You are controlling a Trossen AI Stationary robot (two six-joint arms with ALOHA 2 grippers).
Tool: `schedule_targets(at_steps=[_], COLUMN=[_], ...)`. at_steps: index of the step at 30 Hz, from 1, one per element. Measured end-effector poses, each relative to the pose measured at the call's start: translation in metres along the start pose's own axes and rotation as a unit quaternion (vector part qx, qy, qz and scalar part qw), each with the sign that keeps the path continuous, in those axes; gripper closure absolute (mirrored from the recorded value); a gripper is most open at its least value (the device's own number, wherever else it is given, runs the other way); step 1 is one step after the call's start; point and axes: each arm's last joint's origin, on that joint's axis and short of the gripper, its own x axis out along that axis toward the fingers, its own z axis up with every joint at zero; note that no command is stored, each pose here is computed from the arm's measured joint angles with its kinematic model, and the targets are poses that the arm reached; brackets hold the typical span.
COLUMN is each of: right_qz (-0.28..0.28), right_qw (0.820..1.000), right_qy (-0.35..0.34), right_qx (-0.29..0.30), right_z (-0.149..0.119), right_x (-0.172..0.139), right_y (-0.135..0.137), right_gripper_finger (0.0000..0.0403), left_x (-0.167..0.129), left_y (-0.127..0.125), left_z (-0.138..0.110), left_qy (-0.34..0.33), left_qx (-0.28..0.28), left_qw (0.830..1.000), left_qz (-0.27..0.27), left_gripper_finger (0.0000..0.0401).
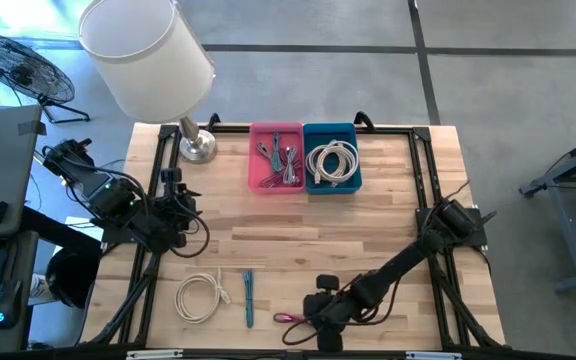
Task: Pick & Place USB Port
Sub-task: Put the pink charger cable into the pink bin
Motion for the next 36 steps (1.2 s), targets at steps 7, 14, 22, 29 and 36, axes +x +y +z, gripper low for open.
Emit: schedule_targets(at_steps=[7,14,22,29,36], right_qz=[0.004,0.007,0.026,0.025,0.007], right_qw=[0.999,0.999,0.996,0.996,0.996], right_qy=[0.025,0.03,0.08,0.077,0.08], right_qx=[0.021,0.031,0.042,0.031,0.025], right_z=[-0.007,-0.011,-0.02,-0.02,-0.018], right_x=[0.0,0.002,0.027,0.027,0.028], right_y=[0.003,0.006,0.001,0.002,-0.005], right_gripper_finger=[0.0269,0.0269,0.0269,0.0269,0.0275], left_x=[0.0,0.001,0.009,0.019,0.027], left_y=[0.0,-0.003,-0.014,-0.028,-0.036], left_z=[0.0,0.0,0.005,0.012,0.017], left_qy=[0.001,0.016,0.044,0.063,0.067], left_qx=[-0.007,-0.007,0.009,0.048,0.076], left_qw=[1.0,1.0,0.998,0.997,0.995], left_qz=[-0.001,-0.025,-0.037,-0.021,0.007], left_gripper_finger=[0.0209,0.0209,0.0209,0.0209,0.0209])
